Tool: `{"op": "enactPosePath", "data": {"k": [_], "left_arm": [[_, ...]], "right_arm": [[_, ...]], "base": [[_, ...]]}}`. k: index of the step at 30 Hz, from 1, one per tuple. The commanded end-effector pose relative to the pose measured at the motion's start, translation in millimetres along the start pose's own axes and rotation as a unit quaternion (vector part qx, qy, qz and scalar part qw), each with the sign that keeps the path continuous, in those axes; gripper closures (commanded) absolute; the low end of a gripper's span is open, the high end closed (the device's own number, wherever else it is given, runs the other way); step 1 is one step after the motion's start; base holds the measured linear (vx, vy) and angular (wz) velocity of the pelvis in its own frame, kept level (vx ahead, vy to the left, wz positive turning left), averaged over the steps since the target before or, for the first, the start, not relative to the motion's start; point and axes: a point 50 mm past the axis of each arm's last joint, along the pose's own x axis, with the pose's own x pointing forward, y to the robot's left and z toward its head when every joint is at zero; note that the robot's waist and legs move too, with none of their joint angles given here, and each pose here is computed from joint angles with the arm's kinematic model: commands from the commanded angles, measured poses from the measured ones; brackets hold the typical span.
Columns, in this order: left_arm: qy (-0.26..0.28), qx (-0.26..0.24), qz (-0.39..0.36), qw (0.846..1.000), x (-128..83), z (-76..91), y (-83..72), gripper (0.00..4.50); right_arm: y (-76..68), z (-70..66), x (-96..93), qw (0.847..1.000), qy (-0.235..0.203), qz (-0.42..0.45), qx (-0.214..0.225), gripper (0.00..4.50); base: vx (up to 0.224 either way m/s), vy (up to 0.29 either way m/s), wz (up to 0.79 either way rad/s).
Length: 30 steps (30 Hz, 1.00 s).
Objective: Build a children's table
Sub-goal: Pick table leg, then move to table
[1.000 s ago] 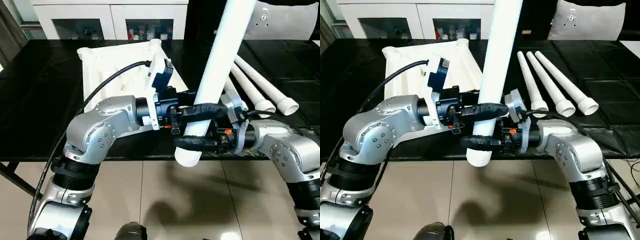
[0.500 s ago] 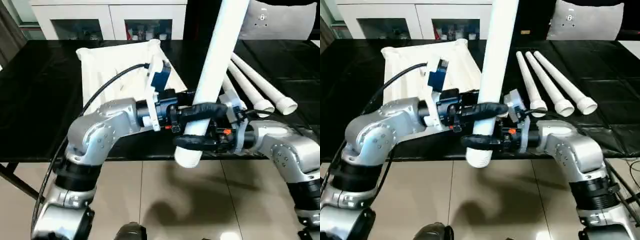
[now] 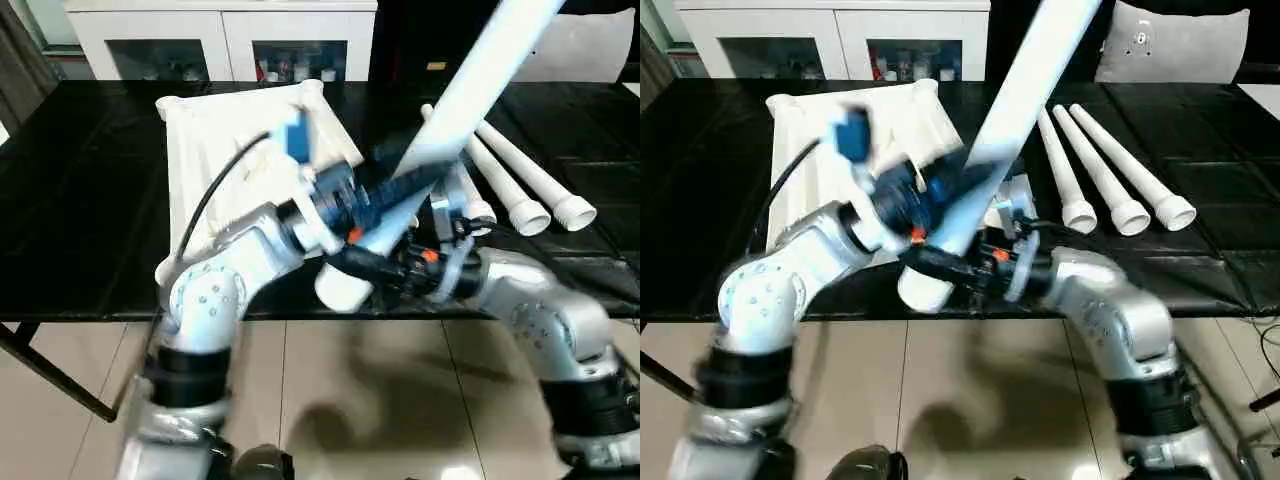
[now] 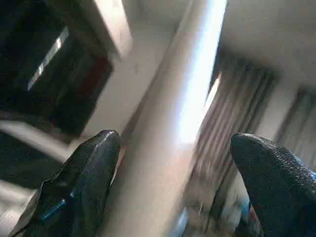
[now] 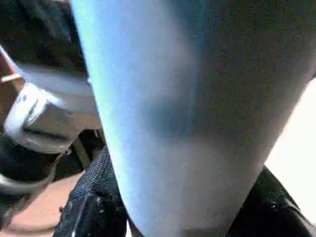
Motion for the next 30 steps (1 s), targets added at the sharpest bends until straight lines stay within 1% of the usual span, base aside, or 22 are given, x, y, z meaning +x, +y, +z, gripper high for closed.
{"op": "enactPosePath", "data": {"k": [1,2,4,5,6,7,9,11,12,13,14,15,16,17,19,20,21,23,25,27,29,30], "left_arm": [[-0.045,0.007,0.004,0.999,2,13.0,-5.0,0.47],[-0.049,0.008,0.01,0.999,1,14.0,-3.8,0.47],[-0.062,0.036,0.062,0.996,-10,22.0,5.4,0.47],[-0.059,0.063,0.105,0.991,-20,26.3,11.8,0.47],[-0.059,0.076,0.127,0.987,-26,28.8,14.7,0.47],[-0.053,0.095,0.18,0.978,-37,32.7,21.0,0.47],[-0.043,0.105,0.222,0.968,-45,34.4,26.0,0.47],[-0.008,0.154,0.297,0.942,-64,34.7,34.2,0.47],[0.013,0.192,0.339,0.921,-75,33.8,37.5,0.47],[0.015,0.197,0.352,0.915,-78,33.5,38.5,0.47],[0.021,0.208,0.383,0.9,-87,32.9,40.5,0.47],[0.035,0.232,0.439,0.867,-102,31.9,43.1,0.47],[0.045,0.246,0.458,0.853,-107,30.9,43.4,0.47],[0.052,0.251,0.468,0.845,-111,29.0,43.6,0.47],[0.066,0.281,0.486,0.825,-121,24.2,42.7,0.47],[0.068,0.284,0.5,0.815,-126,21.5,41.8,0.47],[0.069,0.285,0.508,0.81,-128,20.2,41.3,0.47],[0.067,0.296,0.533,0.79,-135,18.1,39.4,0.47],[0.056,0.291,0.551,0.78,-139,15.8,38.2,0.47],[0.059,0.293,0.568,0.767,-143,10.1,36.0,0.47],[0.061,0.295,0.57,0.765,-144,8.7,35.5,0.47],[0.063,0.299,0.574,0.759,-143,6.6,35.8,0.47]], "right_arm": [[-5.9,-3.5,-8.6,0.998,-0.018,-0.049,0.024,2.57],[-6.1,-3.2,-8.9,0.998,-0.021,-0.052,0.024,2.57],[-7.5,-0.4,-13.4,0.996,-0.037,-0.086,0.004,2.58],[-9.4,3.2,-21.8,0.991,-0.046,-0.128,-0.006,2.59],[-10.0,5.3,-26.6,0.988,-0.049,-0.146,-0.011,2.59],[-11.6,9.2,-37.3,0.98,-0.046,-0.192,-0.02,2.59],[-13.2,11.6,-44.7,0.973,-0.034,-0.226,-0.025,2.59],[-14.4,18.8,-57.0,0.958,-0.046,-0.28,-0.051,2.59],[-16.0,19.4,-63.2,0.945,-0.041,-0.319,-0.058,2.59],[-16.7,19.8,-64.7,0.94,-0.039,-0.331,-0.065,2.59],[-18.3,20.6,-68.2,0.929,-0.036,-0.358,-0.079,2.59],[-20.8,19.3,-70.6,0.914,-0.033,-0.397,-0.071,2.59],[-23.1,18.8,-71.0,0.902,-0.035,-0.426,-0.062,2.59],[-25.3,19.3,-71.0,0.892,-0.037,-0.446,-0.069,2.59],[-24.5,20.0,-67.5,0.885,-0.045,-0.455,-0.092,2.59],[-23.0,20.2,-66.2,0.883,-0.058,-0.458,-0.085,2.59],[-22.2,20.3,-65.8,0.882,-0.066,-0.459,-0.08,2.59],[-22.5,21.4,-64.5,0.88,-0.081,-0.465,-0.054,2.59],[-22.5,19.4,-63.7,0.879,-0.078,-0.469,-0.04,2.59],[-21.9,15.5,-64.2,0.873,-0.06,-0.482,-0.047,2.59],[-21.6,14.8,-64.0,0.871,-0.058,-0.485,-0.048,2.59],[-21.7,16.0,-64.1,0.864,-0.06,-0.495,-0.069,2.59]], "base": [[0.0,0.0,0.0],[0.0,0.0,0.0],[0.0,0.0,0.0],[0.0,0.0,0.0],[0.0,0.0,0.0],[0.0,0.0,0.0],[0.0,0.0,0.0],[0.0,0.0,0.0],[0.0,0.0,0.0],[0.0,0.0,0.0],[0.0,0.0,0.0],[0.0,0.0,0.0],[0.0,0.0,0.0],[0.0,0.0,0.0],[0.0,0.0,0.0],[0.0,0.0,0.0],[0.0,0.0,0.0],[0.0,0.0,0.0],[0.0,0.0,0.0],[0.0,0.0,0.0],[0.0,0.0,0.0],[0.0,0.0,0.0]]}}
